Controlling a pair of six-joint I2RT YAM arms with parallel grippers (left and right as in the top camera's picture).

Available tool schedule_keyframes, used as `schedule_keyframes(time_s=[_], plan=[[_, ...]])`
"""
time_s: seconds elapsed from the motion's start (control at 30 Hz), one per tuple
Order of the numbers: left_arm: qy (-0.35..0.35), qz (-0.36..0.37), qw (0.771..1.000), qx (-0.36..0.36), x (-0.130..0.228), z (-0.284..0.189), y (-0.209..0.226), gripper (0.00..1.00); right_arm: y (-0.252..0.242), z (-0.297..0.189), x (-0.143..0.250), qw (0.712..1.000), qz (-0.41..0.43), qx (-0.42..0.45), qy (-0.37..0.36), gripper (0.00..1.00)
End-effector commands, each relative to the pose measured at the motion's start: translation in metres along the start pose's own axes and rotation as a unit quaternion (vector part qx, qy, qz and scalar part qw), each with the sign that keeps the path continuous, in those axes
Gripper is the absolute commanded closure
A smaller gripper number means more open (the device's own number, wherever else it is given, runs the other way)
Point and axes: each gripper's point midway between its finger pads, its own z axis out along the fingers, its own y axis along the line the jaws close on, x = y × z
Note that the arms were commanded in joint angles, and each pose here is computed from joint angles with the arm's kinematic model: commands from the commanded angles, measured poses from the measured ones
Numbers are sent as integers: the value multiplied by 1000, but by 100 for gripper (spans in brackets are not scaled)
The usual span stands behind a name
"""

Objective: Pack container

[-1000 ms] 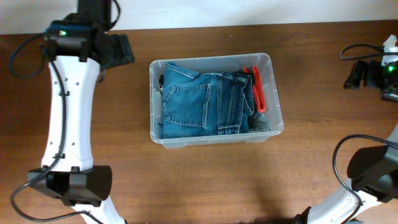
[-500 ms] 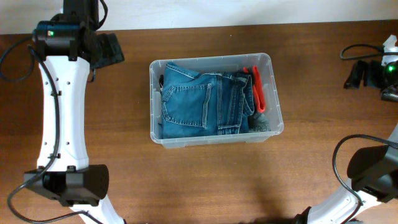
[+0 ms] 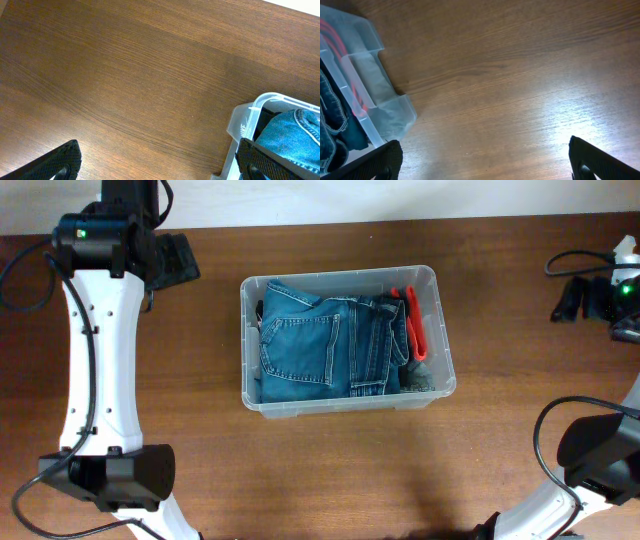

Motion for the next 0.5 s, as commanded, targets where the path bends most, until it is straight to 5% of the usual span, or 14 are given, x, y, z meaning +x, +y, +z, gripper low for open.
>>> schedule_keyframes(time_s=[0.0, 0.47], plan=[[1, -2, 1000, -7, 0, 2, 3, 0, 16, -16, 2, 1000, -21, 3, -21, 2], [1, -2, 1000, -6, 0, 2, 3, 0, 108, -115, 49, 975, -151, -15, -162, 2]])
